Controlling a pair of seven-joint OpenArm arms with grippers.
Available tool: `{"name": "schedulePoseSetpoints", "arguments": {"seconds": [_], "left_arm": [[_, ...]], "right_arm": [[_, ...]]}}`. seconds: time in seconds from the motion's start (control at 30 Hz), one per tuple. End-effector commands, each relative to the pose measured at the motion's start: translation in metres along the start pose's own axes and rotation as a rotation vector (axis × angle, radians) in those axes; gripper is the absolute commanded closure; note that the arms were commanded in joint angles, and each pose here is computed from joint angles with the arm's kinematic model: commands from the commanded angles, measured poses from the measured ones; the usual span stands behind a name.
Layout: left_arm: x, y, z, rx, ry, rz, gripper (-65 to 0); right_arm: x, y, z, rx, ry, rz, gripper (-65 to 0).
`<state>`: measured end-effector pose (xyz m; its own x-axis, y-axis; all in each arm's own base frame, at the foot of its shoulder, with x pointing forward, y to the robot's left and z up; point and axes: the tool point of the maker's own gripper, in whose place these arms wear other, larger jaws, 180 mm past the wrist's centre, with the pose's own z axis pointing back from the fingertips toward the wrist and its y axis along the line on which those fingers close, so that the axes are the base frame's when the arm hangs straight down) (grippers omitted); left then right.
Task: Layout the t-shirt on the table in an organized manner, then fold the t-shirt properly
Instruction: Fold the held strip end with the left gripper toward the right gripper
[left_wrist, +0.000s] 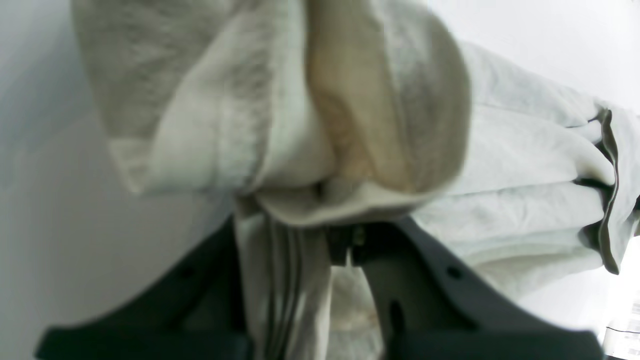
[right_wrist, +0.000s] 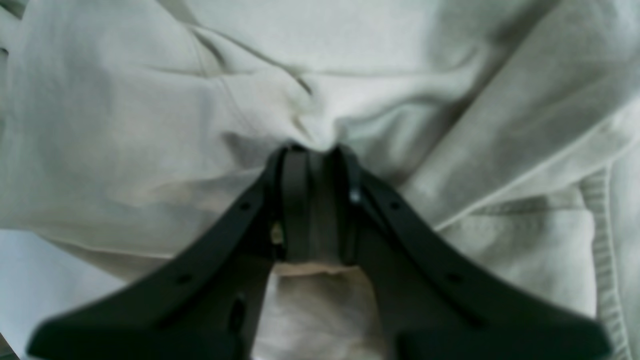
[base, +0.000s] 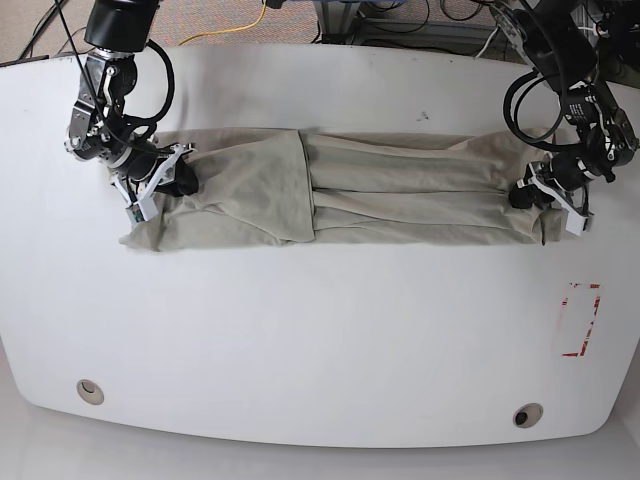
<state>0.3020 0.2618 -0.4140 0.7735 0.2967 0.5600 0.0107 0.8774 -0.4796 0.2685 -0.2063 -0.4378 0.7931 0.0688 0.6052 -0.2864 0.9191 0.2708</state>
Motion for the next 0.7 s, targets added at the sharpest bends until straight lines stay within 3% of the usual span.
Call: {"name": "schedulePoseSetpoints", "arguments": {"seconds": [0.0, 0.2, 0.43, 0.67], "left_arm": [[0.023, -0.001, 0.007, -0.003, -0.061, -0.025, -4.4], [0.043, -0.011, 0.020, 0.021, -0.092, -0.121, -4.4], [0.041, -0.044, 0.025, 0.024, -0.014, -0.304, -4.4], [0.039, -0.098, 0.010, -0.061, -0.027, -0.395, -4.6]], "right_arm": [[-0.044, -0.008, 0.002, -0.047, 0.193, 0.021, -9.5], [-0.044, -0.008, 0.002, -0.047, 0.193, 0.021, -9.5], [-0.044, -0.008, 0.002, -0.047, 0.193, 0.021, -9.5], [-0.044, -0.008, 0.002, -0.047, 0.193, 0.021, -9.5]]}}
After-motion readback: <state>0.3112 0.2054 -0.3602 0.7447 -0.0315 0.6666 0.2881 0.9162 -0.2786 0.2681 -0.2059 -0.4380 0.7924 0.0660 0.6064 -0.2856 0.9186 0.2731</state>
